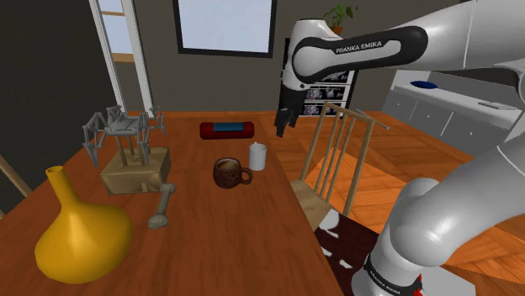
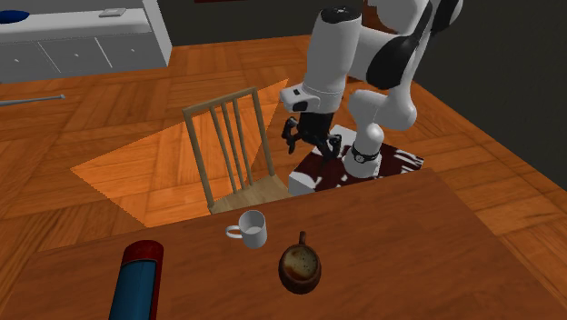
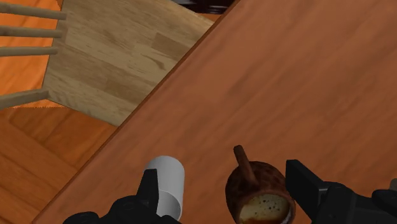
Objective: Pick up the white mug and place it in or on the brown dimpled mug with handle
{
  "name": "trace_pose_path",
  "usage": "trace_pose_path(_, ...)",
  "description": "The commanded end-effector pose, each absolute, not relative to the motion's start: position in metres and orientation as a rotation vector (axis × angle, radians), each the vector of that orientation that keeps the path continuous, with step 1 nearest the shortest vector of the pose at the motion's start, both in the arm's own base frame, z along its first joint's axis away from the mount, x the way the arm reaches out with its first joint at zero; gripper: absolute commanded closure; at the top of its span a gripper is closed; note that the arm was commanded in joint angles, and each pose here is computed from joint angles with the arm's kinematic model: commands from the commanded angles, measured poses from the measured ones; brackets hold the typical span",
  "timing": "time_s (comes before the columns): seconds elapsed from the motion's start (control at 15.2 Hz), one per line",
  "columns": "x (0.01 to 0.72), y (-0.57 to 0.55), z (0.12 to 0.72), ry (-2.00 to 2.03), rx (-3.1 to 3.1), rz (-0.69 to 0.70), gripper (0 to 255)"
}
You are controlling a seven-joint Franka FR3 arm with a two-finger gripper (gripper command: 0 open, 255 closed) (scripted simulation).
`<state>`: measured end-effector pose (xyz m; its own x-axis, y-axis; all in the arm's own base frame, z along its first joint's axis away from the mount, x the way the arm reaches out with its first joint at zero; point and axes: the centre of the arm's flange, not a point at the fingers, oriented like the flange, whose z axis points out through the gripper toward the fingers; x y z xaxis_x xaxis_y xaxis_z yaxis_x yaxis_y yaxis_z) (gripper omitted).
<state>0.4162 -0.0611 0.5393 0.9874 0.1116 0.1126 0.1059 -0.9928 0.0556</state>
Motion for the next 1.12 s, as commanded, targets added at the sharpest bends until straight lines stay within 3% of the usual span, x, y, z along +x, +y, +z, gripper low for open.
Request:
trace_pose_path(0.0,0.436,-0.066,0.521,0.185,3.085,0.169,0)
trace_pose_path(1.06,0.595,-0.094,0.389,0.305,3.106,0.080,0)
